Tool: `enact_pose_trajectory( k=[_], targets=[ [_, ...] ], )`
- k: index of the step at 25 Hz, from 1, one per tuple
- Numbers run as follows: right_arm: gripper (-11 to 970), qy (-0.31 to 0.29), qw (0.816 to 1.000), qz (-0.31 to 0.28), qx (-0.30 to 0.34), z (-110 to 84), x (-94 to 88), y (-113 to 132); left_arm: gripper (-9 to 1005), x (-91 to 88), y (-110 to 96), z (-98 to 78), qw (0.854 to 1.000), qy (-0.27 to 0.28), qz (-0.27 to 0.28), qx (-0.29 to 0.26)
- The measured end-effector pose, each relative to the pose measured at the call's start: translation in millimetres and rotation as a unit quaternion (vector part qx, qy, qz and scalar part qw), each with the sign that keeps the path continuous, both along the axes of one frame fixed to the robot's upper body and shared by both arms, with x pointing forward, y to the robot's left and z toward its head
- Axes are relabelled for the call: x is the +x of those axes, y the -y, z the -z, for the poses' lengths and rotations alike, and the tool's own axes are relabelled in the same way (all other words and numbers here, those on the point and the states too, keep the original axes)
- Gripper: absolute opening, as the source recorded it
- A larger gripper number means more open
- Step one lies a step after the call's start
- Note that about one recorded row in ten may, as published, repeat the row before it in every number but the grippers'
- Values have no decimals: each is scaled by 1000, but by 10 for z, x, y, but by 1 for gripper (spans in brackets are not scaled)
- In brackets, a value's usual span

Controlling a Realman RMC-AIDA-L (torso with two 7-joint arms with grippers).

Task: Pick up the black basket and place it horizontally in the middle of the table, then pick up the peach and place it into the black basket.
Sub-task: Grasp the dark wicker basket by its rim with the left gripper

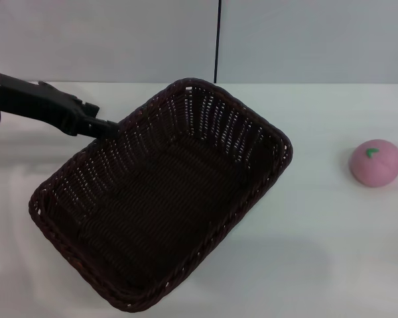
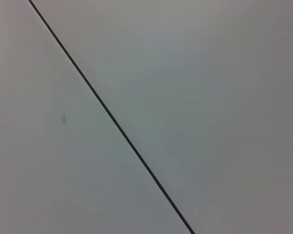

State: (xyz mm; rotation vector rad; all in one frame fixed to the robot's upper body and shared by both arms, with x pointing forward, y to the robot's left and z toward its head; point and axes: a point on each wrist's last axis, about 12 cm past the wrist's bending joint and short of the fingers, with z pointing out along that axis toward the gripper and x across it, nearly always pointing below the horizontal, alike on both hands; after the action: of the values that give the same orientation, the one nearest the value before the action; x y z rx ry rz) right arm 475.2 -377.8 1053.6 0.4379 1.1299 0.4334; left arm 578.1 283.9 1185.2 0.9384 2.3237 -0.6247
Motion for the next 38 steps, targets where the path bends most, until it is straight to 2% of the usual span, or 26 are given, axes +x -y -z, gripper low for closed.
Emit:
enact_pose_trajectory(
  k=[3, 5, 9, 13, 21, 33, 38],
  targets=[
    [493, -1, 1000, 1, 0, 4, -7, 4, 606, 0, 0, 0, 1000, 0, 0, 0],
    [493, -1, 1000, 1, 0, 5, -8, 5, 606, 1, 86, 94, 1000, -11, 10, 23],
    [493, -2, 1000, 2, 1, 10, -11, 6, 607, 2, 95, 118, 999, -14, 10, 31],
    [493, -7, 1000, 3, 2, 17, 6, 6, 605, 31, 162, 229, 996, -27, 5, 86],
    [493, -17, 1000, 6, 5, 39, 15, 13, 590, 28, 244, 257, 994, -25, 26, 100],
    [493, -19, 1000, 6, 5, 43, 10, 16, 372, 44, 249, 252, 995, -15, 24, 97],
    [493, -24, 1000, 8, 6, 56, 15, 20, 228, 39, 250, 244, 996, -10, 29, 89]
  ],
)
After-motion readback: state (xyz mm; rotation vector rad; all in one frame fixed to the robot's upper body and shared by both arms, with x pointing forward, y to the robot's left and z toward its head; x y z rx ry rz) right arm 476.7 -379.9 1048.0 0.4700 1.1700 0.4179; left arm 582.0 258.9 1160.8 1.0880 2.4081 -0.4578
